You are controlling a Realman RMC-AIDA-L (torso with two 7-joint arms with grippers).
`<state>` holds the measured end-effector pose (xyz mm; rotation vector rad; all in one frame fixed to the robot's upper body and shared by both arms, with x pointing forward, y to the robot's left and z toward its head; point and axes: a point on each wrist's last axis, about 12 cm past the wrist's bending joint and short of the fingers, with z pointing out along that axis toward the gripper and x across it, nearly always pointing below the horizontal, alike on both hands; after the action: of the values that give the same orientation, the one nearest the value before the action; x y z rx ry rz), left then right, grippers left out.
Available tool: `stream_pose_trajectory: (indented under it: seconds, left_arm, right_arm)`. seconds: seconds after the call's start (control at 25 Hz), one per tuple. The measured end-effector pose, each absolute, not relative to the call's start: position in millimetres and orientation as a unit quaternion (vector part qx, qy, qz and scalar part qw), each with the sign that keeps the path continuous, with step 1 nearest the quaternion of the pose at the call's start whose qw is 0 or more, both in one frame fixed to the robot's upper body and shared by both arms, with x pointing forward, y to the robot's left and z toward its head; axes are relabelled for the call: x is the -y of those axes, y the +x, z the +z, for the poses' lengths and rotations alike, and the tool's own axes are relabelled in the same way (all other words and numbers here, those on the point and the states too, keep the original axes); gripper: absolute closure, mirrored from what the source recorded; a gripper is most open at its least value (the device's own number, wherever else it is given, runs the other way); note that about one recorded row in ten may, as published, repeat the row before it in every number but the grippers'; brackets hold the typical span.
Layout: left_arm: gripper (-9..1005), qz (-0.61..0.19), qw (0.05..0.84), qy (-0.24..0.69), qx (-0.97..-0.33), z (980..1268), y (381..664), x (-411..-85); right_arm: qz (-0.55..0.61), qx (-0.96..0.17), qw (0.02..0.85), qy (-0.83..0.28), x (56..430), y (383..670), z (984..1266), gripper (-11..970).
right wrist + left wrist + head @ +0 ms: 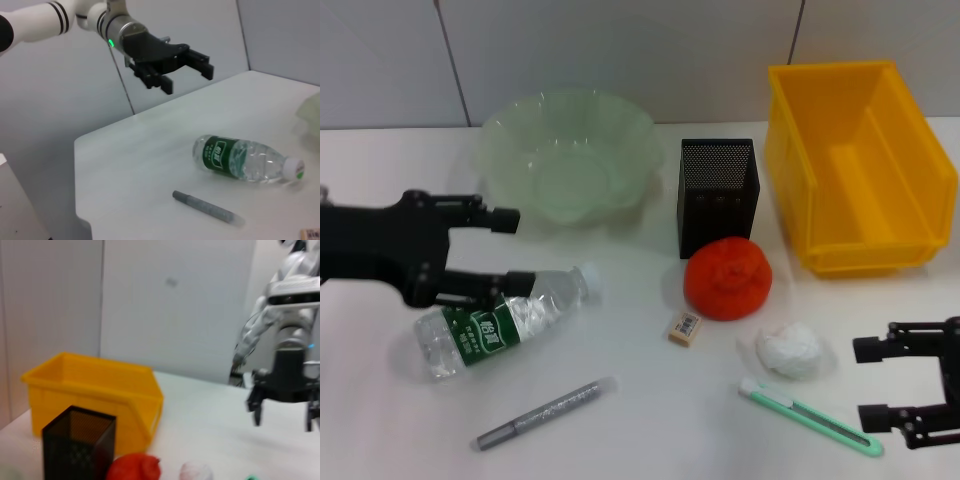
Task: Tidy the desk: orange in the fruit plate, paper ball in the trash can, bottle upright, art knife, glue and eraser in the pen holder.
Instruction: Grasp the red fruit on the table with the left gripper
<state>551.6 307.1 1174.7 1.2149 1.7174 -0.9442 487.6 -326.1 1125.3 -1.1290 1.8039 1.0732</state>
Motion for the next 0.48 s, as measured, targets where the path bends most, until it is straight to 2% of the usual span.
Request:
stream_pose_trajectory:
  seconds: [0.12,0.2,0.28,0.32,0.48]
  left_arm:
    - [189,-0.368,0.4,0.482,-0.687,1177.7,556.2,-304.1]
    - [190,-0.347,0.372,0.496,-0.704,1189.6,574.3,-282.1]
    - [190,-0.347,0.372,0.496,-0.704,1189.6,574.3,-282.1]
    - [190,-0.339,0.363,0.503,-0.707,1193.6,582.0,-265.9]
    - [191,-0.328,0.359,0.501,-0.715,1194.6,588.1,-253.2]
  right_arm:
    - [0.413,-0.708,0.374,-0.433,333.2,481.4,1125.7,196]
    - [0.395,-0.725,0.375,-0.422,342.9,476.9,1128.2,196]
    - [0.387,-0.732,0.375,-0.416,346.6,476.1,1129.9,196]
    - [0.384,-0.735,0.376,-0.414,348.3,475.7,1130.8,196]
    - [0.376,-0.742,0.374,-0.41,351.8,474.4,1131.9,196]
